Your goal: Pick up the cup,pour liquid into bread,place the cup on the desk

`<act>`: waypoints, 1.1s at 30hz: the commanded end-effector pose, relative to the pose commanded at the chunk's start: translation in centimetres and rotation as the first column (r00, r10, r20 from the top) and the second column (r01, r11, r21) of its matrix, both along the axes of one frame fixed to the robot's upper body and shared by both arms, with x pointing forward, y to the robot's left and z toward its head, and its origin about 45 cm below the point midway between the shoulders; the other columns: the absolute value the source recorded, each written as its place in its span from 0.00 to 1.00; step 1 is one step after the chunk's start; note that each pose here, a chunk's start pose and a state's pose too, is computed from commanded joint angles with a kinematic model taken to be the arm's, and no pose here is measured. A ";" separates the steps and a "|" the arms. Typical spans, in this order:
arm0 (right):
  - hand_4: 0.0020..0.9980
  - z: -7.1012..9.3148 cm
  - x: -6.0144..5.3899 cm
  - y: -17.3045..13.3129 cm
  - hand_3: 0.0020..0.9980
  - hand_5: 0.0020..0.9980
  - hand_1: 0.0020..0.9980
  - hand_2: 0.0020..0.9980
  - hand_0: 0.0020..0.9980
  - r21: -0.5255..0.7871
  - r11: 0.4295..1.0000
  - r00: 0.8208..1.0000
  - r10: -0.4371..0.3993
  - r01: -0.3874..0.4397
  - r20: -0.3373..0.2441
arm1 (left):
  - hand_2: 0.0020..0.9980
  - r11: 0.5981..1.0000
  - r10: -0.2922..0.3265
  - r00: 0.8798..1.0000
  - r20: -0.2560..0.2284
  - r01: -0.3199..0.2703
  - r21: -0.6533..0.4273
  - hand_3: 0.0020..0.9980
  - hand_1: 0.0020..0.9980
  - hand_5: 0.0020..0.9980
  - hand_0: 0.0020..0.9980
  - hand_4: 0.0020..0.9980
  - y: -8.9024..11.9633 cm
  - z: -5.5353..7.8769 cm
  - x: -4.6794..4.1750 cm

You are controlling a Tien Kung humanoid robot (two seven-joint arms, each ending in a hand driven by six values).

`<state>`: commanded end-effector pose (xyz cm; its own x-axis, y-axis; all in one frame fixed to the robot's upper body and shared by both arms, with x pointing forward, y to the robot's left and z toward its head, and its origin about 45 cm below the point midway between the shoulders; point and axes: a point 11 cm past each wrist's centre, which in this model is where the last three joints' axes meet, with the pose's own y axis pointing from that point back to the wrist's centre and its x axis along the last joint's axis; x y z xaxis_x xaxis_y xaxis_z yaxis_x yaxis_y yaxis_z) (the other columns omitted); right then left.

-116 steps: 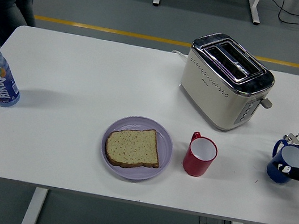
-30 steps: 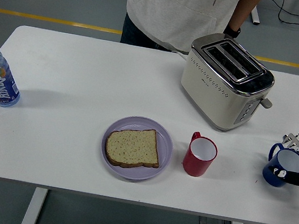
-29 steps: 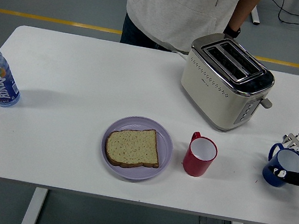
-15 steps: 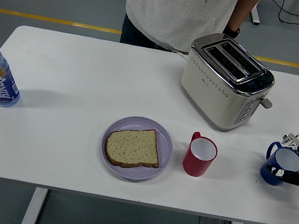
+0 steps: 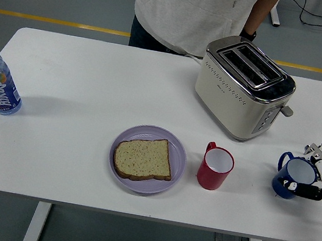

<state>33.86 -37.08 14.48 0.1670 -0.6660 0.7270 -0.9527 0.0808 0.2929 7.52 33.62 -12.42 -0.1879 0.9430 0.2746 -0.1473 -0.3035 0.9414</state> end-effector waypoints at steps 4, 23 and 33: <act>0.68 0.0 0.0 0.2 0.57 0.07 0.43 0.55 0.44 -0.001 1.000 1.000 0.005 -0.005 0.002 | 0.72 1.000 -0.001 1.000 -0.002 0.001 0.000 0.58 0.72 1.00 0.70 0.26 0.0 0.0 -0.06; 0.68 0.4 0.6 1.0 0.57 0.07 0.43 0.55 0.44 -0.018 1.000 1.000 0.025 -0.025 0.018 | 0.72 1.000 0.007 1.000 0.011 -0.007 0.000 0.57 0.72 1.00 0.70 0.25 0.1 0.0 0.14; 0.68 2.6 2.4 0.4 0.57 0.07 0.43 0.55 0.44 -0.089 0.995 0.997 0.047 -0.042 0.054 | 0.72 1.000 -0.013 1.000 -0.004 0.013 -0.005 0.57 0.71 1.00 0.70 0.25 -0.4 0.0 0.32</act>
